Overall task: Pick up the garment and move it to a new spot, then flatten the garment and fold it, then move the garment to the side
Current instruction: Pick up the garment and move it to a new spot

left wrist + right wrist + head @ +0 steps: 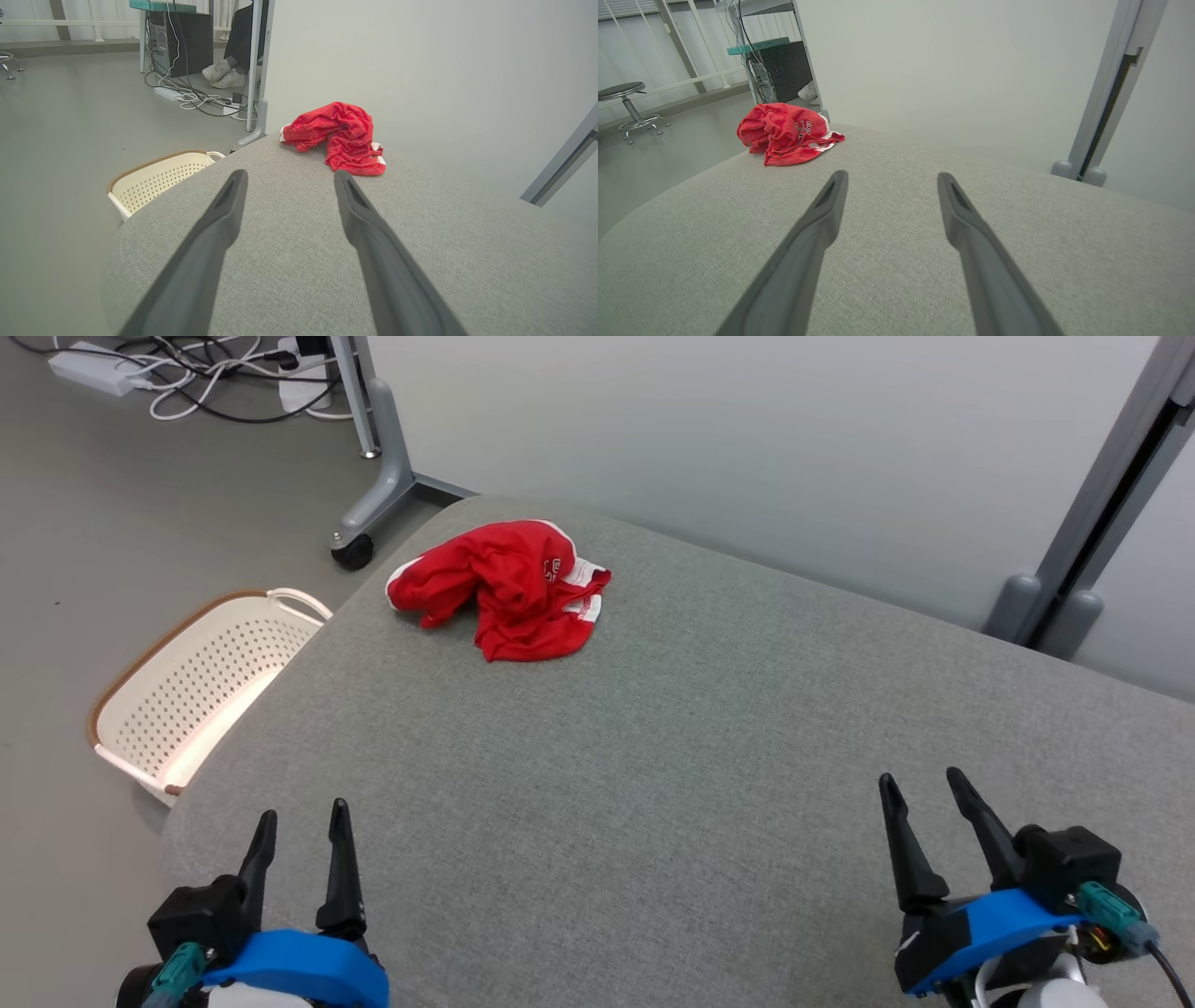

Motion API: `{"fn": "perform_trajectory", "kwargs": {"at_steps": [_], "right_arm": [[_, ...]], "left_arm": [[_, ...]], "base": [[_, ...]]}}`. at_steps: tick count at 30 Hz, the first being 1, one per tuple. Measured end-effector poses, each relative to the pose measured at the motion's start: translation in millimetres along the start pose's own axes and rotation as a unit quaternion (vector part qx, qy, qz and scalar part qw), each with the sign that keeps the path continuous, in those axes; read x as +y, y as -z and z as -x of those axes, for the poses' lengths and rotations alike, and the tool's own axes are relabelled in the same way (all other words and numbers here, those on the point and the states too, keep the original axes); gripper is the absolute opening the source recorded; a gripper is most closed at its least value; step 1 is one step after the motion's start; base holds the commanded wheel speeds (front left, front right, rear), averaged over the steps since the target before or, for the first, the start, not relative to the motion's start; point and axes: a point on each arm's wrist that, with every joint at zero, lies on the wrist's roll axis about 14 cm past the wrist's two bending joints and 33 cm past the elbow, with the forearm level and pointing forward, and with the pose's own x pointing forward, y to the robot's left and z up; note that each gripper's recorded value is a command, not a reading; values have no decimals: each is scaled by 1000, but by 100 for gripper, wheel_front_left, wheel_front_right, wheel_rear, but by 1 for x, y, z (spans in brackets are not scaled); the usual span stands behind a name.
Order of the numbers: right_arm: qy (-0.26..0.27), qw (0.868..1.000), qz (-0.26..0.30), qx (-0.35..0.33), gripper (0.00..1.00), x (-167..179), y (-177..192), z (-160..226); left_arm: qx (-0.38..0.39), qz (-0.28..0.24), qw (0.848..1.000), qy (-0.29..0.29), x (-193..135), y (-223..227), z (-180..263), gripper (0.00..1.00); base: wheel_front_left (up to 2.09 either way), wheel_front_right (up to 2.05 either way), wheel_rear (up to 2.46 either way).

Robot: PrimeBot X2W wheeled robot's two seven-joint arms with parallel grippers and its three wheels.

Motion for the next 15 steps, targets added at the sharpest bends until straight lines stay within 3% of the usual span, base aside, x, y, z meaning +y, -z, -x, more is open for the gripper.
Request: {"fn": "perform_trajectory", "kwargs": {"at_steps": [4,12,15], "right_arm": [[-32,999,-5,3,100,20,2,-15],[-43,999,-9,2,100,27,4,-20],[-34,999,-5,1,100,20,4,-21]], "left_arm": [[1,-3,1000,-29,17,1,6,100],[-4,2,999,-46,31,-3,9,100],[-4,-27,998,-48,47,-15,0,100]], "base": [[0,0,0],[0,0,0],[0,0,0]]}}
